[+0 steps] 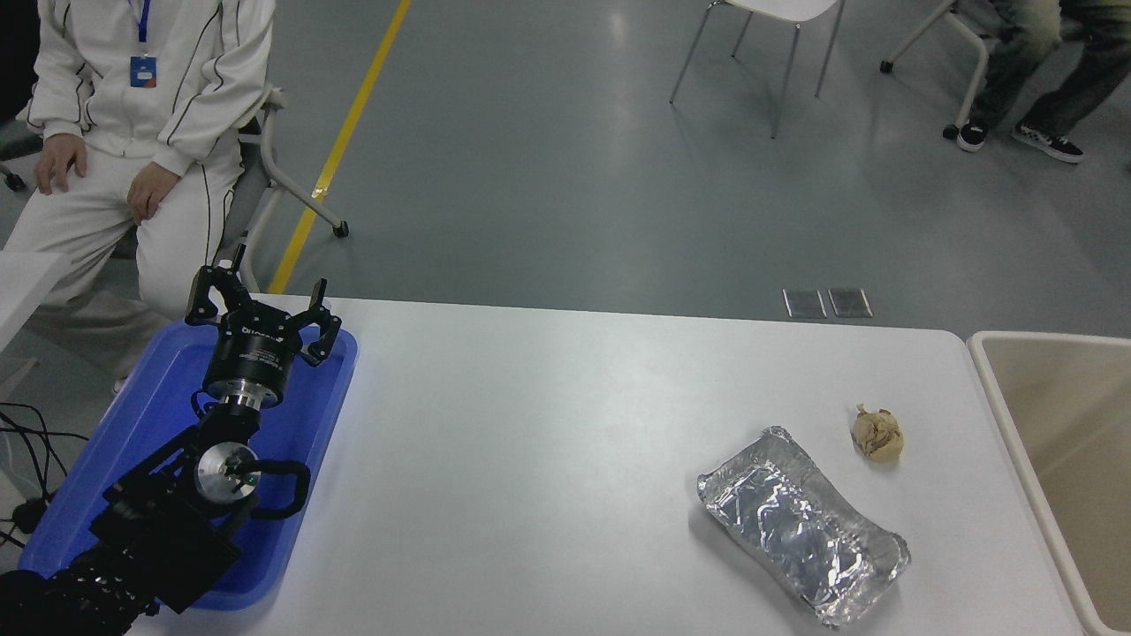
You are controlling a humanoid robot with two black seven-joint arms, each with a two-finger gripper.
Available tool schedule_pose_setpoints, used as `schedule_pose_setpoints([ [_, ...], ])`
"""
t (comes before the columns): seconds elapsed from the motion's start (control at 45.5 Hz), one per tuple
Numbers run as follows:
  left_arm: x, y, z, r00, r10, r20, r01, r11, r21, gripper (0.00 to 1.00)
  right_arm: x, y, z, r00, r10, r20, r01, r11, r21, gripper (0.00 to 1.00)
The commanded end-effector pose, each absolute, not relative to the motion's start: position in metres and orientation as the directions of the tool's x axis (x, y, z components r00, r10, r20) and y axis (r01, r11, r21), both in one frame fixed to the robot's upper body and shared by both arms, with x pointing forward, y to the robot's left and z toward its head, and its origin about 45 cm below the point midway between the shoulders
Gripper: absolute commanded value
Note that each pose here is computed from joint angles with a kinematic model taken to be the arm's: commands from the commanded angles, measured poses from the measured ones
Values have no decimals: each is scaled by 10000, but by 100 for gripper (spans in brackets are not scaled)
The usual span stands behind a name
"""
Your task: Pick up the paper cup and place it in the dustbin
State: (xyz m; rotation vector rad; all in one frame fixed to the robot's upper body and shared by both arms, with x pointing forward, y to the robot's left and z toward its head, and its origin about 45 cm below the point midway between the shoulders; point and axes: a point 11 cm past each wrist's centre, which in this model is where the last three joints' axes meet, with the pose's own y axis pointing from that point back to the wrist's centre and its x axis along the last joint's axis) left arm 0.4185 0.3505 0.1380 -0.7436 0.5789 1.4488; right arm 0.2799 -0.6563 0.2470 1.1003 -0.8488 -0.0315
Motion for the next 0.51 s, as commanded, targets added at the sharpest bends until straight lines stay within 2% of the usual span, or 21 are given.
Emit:
schedule_pose_setpoints([
  [0.0,4187,3499,1380,580,6605,-7485,-9946,-264,-1003,100,2639,-6689,2035,6269,-4655,6248,-3674,5305,7639,0],
  [0.198,4186,3508,1384,576,6615,-7477,-9944,-283,-1016,100,2637,-6644,1769,5913,-4820,6466,-3857,5351,7516,0],
  [0.308,4186,3508,1384,576,6615,-7477,-9944,-283,-1016,100,2721,-6588,1680,5884,-4423,6768,-4118,5564,7217,0],
  [0.484,4186,3507,1383,576,6615,-7477,-9946,-271,-1006,100,2673,-6568,1520,5738,-3723,7294,-4365,6145,6571,0],
])
